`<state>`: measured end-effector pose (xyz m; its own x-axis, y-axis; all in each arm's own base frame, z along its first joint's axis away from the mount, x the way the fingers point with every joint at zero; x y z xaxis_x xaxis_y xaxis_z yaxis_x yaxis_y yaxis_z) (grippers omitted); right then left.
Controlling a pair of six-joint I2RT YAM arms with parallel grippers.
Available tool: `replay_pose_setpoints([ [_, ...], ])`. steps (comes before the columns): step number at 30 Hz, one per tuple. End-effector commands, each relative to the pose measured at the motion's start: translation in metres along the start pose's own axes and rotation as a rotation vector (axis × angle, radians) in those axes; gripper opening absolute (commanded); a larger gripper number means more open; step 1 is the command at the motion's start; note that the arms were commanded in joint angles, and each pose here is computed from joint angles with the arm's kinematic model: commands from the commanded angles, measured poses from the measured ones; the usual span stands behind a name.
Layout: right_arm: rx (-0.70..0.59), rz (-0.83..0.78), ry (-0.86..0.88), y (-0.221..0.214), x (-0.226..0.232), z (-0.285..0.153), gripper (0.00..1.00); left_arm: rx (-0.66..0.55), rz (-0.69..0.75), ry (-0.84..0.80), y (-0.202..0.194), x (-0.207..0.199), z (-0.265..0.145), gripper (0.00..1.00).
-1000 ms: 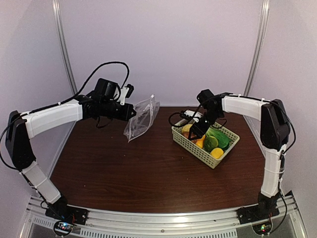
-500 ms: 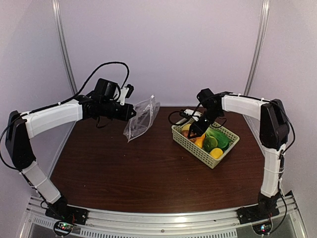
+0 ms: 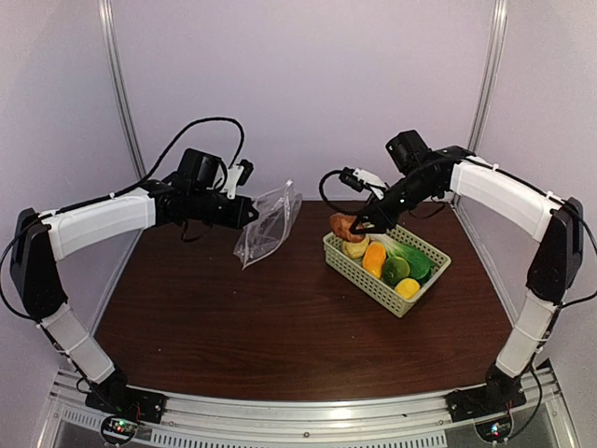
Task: Place the food in the zip-top bag and seal the zipper
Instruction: Place the fake vegetable in the zipper food storage bag.
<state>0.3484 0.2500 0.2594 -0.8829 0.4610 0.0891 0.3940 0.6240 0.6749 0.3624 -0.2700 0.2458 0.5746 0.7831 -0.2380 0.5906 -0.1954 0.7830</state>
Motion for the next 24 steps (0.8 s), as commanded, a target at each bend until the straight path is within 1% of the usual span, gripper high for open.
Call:
replay_pose_setpoints([
  [1,-0.063,-0.081,0.194,0.035,0.053,0.009,0.30,-0.032,-0.013,-0.030,0.001,0.000,0.000,0.00],
  [4,-0.103,-0.142,0.258,0.059,0.079,0.009,0.30,-0.028,-0.014,-0.032,0.000,0.001,0.002,0.00],
  [7,-0.136,-0.161,0.338,0.079,0.102,0.012,0.30,-0.025,-0.015,-0.025,-0.002,0.002,0.003,0.00],
  [10,-0.167,-0.127,0.379,0.095,0.113,0.020,0.29,-0.030,-0.017,-0.032,0.000,0.000,0.001,0.00],
  [13,-0.205,-0.055,0.394,0.106,0.112,0.031,0.29,-0.041,-0.022,-0.043,0.003,-0.002,-0.003,0.00],
  [17,-0.236,-0.006,0.322,0.117,0.099,0.040,0.28,-0.083,-0.031,-0.065,0.011,-0.007,-0.014,0.00],
  [24,-0.222,0.056,0.126,0.119,0.062,0.052,0.29,-0.160,-0.027,-0.099,0.025,-0.014,-0.037,0.00],
])
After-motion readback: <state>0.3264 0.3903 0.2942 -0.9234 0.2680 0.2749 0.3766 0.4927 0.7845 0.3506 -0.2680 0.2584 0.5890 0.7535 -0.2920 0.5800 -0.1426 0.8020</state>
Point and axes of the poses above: each gripper's point midway between its finger pads, its own z axis out along the fingers, its own x axis along the line the jaws close on, y = z × x, the point moved 4 cm from there along -z, back along the fingers, and after that the axes turned 1 degree about z, right-handed, at the moved point
